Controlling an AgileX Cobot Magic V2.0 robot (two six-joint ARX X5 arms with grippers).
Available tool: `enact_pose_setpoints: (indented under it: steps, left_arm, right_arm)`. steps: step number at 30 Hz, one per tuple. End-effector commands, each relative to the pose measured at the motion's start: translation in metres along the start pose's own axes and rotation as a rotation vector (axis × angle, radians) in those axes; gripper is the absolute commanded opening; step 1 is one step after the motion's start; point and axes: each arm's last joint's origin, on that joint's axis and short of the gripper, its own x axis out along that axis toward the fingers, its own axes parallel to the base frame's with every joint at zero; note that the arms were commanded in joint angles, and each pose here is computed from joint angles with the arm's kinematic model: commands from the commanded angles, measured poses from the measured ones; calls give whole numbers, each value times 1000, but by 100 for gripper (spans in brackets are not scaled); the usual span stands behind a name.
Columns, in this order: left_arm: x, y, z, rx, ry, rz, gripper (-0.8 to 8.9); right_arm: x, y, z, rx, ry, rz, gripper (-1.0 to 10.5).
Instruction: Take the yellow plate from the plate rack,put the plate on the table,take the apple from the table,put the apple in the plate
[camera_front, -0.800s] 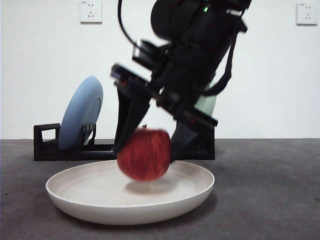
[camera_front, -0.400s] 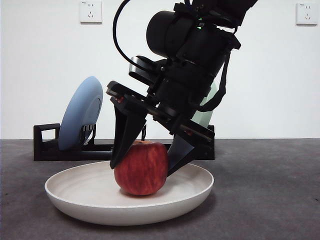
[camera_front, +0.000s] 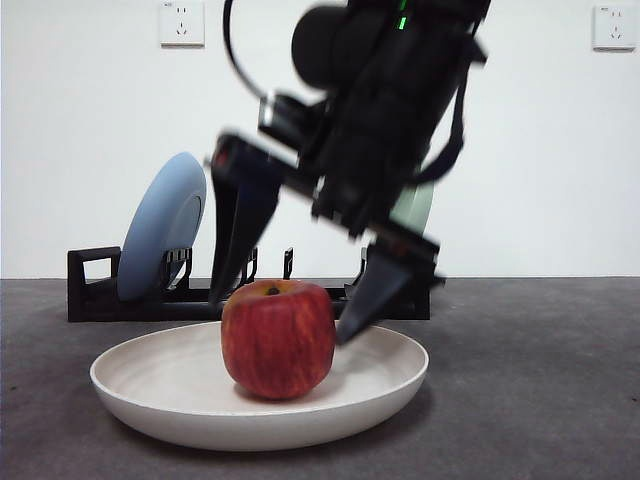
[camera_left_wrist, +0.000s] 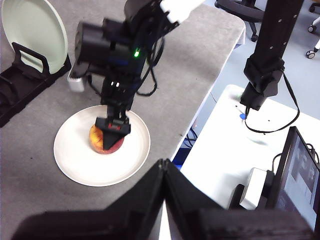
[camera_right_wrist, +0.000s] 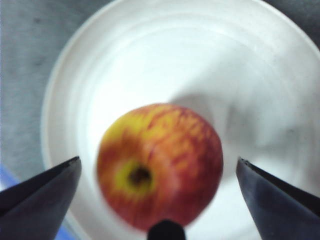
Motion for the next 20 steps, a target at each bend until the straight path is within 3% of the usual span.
enact_pose_setpoints:
  steps: [1, 13, 16, 18, 20]
  left_arm:
    - [0, 0, -1, -3, -3, 1, -4]
    - [0, 0, -1, 4, -4, 9, -4]
    - [0, 0, -1, 4, -4, 9, -4]
    - [0, 0, -1, 3, -5, 8, -4]
    - [0, 0, -1, 3, -5, 8, -4]
  right_arm:
    - [-27, 10, 1, -11, -46, 15, 608]
    - [-150, 34, -53, -38, -110, 35, 565]
    - [-181, 40, -70, -56, -169, 46, 313]
    - [-203, 43, -81, -73, -224, 38, -12]
    - [-221, 45, -88, -88, -296, 7, -1]
